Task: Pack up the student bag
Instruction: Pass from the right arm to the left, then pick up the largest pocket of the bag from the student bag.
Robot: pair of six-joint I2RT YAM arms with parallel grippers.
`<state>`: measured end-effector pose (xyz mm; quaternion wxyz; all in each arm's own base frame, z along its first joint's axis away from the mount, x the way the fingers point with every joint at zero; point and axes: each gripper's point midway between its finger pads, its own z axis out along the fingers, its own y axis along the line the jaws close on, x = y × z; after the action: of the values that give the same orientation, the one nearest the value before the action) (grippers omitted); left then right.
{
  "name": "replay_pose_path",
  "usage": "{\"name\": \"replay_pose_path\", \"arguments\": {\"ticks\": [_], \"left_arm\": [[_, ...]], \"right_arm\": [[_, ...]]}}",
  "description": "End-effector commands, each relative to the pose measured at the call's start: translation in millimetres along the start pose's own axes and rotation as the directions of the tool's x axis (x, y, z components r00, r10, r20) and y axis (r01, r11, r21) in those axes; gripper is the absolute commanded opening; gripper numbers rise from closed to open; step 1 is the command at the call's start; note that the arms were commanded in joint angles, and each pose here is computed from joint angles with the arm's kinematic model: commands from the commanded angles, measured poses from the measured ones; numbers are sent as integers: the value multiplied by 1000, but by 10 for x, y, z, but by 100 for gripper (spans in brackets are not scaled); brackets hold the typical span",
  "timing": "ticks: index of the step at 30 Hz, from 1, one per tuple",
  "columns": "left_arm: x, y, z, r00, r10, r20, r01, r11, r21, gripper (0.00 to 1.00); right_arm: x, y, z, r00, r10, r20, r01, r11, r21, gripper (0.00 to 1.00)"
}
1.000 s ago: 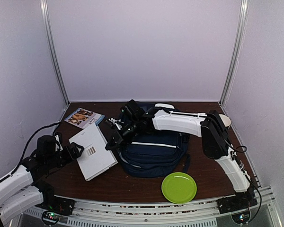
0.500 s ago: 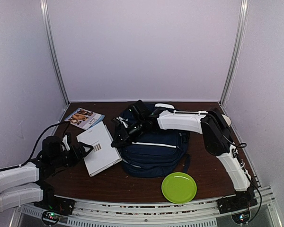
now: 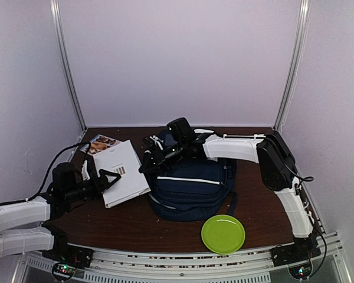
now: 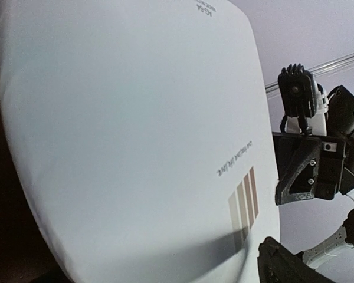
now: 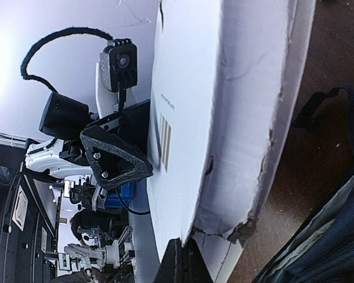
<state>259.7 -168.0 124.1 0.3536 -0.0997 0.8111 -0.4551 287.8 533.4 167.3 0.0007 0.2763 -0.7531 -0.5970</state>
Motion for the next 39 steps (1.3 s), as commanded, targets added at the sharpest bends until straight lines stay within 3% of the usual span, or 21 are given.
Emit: {"name": "replay_pose_path", "arguments": {"ticks": [1,4,7,12,18,22,32,36,39], "left_arm": [[-162,-535,-60,996,79,34,-84,980,181,85],[-194,-617,-118,994,92,52,-101,974,203,78],[-211,-668,-149,993,102,64,-113,969,218,62],[-218,-719,-142,992,109,63,-121,962,243,55],[-166,-731,-99,990,136,26,-138,957,254,48],[-233,-917,-131,981,194,28,-194,939,285,46],[-149,-1232,-203,951,308,-37,-268,875,404,37],[-156,-1265,-225,950,310,-41,-267,874,407,36],[-130,-1282,-261,952,303,-49,-256,872,417,35]], "right_arm": [[-87,150,-68,997,-77,19,77,997,11,0],[-61,-44,-115,993,-121,6,119,984,133,0],[-28,-117,-131,991,-137,-6,136,976,173,0],[-22,-53,-150,988,-155,-9,154,974,165,10],[59,122,-354,960,-272,-58,279,940,199,37],[135,173,-708,925,-366,-101,379,880,285,48],[97,431,-1540,847,-523,-99,513,752,414,53],[419,369,-1703,762,-594,-257,639,626,448,54],[699,200,-1789,705,-600,-377,705,540,460,44]]}}
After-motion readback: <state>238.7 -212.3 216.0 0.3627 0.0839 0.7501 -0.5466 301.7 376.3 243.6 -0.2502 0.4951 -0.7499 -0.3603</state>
